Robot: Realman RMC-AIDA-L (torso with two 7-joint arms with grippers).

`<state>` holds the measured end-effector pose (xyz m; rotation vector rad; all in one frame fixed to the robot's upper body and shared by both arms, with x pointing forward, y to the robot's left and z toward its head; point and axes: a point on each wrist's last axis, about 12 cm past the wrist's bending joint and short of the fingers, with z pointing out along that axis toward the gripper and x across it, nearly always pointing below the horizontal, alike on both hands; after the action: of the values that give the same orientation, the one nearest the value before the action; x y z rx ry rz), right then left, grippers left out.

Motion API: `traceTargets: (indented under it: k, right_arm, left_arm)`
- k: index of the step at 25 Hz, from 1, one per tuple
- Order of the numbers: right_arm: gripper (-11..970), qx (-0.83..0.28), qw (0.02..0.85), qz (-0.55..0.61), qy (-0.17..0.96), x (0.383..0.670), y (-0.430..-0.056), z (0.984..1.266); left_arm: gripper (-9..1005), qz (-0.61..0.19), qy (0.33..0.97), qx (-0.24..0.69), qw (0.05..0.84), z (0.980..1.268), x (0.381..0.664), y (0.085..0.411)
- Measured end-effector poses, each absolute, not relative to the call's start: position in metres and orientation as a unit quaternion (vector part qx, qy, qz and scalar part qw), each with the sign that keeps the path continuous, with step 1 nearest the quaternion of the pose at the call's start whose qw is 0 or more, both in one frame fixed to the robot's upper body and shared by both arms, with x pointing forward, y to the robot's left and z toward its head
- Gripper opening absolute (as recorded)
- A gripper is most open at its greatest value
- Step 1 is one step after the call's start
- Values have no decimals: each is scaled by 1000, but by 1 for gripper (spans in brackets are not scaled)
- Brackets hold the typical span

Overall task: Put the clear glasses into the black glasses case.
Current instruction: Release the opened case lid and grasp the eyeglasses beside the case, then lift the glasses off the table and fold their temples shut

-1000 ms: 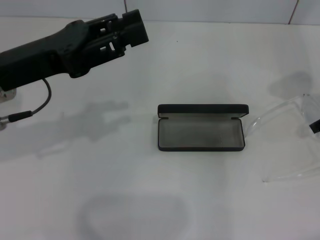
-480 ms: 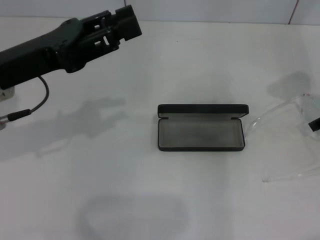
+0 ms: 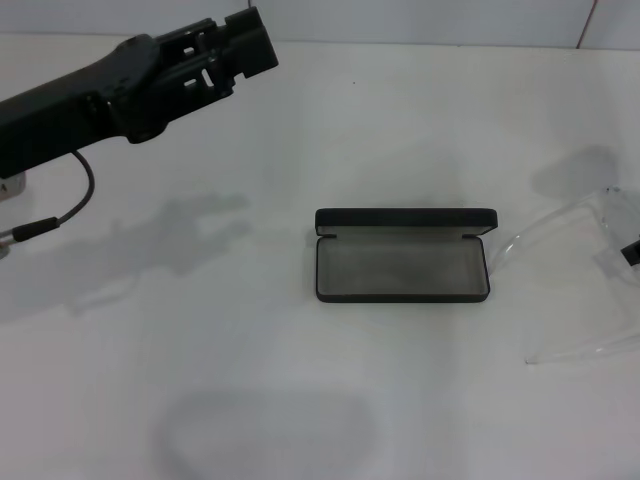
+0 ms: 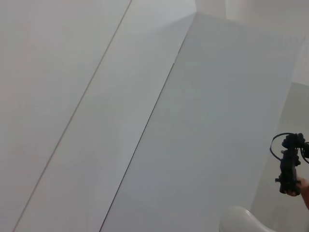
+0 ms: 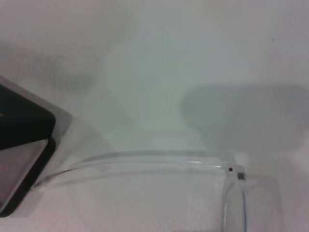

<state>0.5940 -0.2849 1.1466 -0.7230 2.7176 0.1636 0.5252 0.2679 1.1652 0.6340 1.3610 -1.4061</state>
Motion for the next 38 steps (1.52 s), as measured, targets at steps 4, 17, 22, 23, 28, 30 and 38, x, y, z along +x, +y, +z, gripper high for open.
traceTargets:
  k: [4, 17, 22, 23, 28, 30, 38]
  right_arm:
    - [276, -253, 160, 58, 952, 593, -285, 1146]
    - [144, -258, 181, 39, 948, 583, -301, 1152]
    - [112, -247, 210, 27, 945, 577, -312, 1161]
    - [112, -245, 216, 25, 945, 576, -314, 1163]
    - [113, -234, 316, 64, 917, 564, -333, 1193]
    - [112, -256, 368, 111, 887, 556, -333, 1204]
    - [112, -381, 486, 314, 721, 527, -311, 1220]
  left_arm:
    - [376, -585, 568, 263, 516, 1165, 525, 269]
    - [353, -581, 568, 253, 525, 1164, 524, 273]
    - [344, -582, 568, 253, 525, 1164, 524, 273]
    - [342, -582, 568, 253, 524, 1164, 524, 273]
    - [333, -583, 567, 254, 524, 1164, 523, 273]
    - [329, -585, 563, 254, 525, 1165, 523, 273]
    - [315, -612, 510, 300, 525, 1180, 524, 257]
